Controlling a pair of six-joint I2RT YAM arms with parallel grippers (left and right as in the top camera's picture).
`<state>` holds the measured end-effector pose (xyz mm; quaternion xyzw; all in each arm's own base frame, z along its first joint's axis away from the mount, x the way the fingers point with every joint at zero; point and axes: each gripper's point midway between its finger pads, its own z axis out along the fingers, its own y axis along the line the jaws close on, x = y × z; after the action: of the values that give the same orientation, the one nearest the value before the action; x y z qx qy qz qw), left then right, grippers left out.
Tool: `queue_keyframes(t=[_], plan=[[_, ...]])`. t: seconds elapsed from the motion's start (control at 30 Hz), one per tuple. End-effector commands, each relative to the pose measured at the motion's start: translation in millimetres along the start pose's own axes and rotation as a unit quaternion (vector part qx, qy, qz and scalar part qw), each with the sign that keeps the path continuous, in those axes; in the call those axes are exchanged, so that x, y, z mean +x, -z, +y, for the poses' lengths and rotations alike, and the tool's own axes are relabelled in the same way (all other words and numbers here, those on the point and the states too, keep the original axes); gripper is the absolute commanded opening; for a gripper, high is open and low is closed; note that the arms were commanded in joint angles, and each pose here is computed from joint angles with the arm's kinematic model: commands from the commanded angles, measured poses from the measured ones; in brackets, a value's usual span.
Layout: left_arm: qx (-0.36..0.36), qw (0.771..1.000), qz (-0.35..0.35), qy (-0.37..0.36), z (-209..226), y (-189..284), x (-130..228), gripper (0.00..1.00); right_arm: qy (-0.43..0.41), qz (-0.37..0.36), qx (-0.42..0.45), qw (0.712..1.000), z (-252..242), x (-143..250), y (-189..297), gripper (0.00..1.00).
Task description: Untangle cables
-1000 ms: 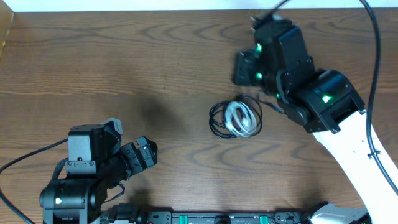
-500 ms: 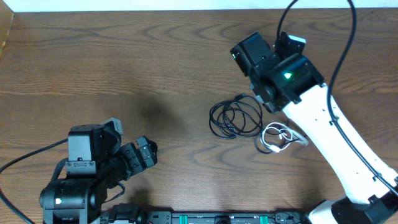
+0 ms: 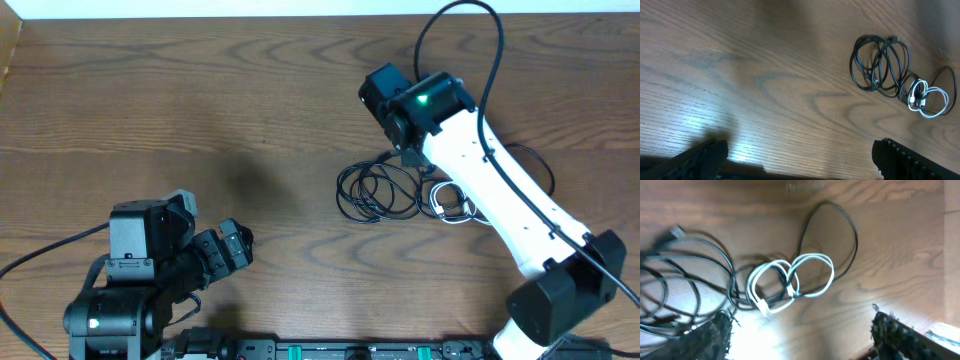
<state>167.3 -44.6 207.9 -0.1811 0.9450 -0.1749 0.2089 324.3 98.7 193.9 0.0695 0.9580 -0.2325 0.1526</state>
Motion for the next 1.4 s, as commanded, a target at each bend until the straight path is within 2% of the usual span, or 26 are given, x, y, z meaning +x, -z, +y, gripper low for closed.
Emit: queue_keyframes(t=[0.0,0.13,0.23,0.37,0.6,0.8,1.07,1.1,1.23,1.27,1.33,1.37], plan=[[-0.004,1.000,-0.003,-0.007,1,0,-1,0.98,0.007,0.029,0.000,1.000,-1,6,-15,0.89],[-0.004,1.000,-0.003,-0.007,1,0,-1,0.98,-0.001,0.053,0.012,0.999,-4,15,-41,0.99],[-0.003,1.000,-0.003,-0.007,1,0,-1,0.98,-0.016,0.081,0.002,0.997,-4,24,-68,0.99],[-0.004,1.000,-0.003,-0.007,1,0,-1,0.98,0.003,0.123,-0.065,0.990,10,35,-101,0.99],[-0.004,1.000,-0.003,-0.007,1,0,-1,0.98,-0.084,0.173,-0.080,0.978,-27,39,-148,0.99],[-0.004,1.000,-0.003,-0.007,1,0,-1,0.98,-0.070,0.215,-0.163,0.960,-29,53,-166,0.99],[-0.004,1.000,-0.003,-0.007,1,0,-1,0.98,-0.088,0.221,-0.148,0.960,-42,76,-200,0.99],[-0.004,1.000,-0.003,-0.007,1,0,-1,0.98,-0.087,0.221,-0.148,0.960,-42,78,-203,0.92],[-0.004,1.000,-0.003,-0.007,1,0,-1,0.98,-0.087,0.219,-0.149,0.960,-42,80,-208,0.54],[-0.004,1.000,-0.003,-0.007,1,0,-1,0.98,-0.087,0.218,-0.150,0.960,-42,80,-207,0.43],[-0.004,1.000,-0.003,-0.007,1,0,-1,0.98,-0.083,0.214,-0.162,0.960,-39,76,-204,0.08],[-0.004,1.000,-0.003,-0.007,1,0,-1,0.98,-0.081,0.212,-0.176,0.958,-36,74,-201,0.01]])
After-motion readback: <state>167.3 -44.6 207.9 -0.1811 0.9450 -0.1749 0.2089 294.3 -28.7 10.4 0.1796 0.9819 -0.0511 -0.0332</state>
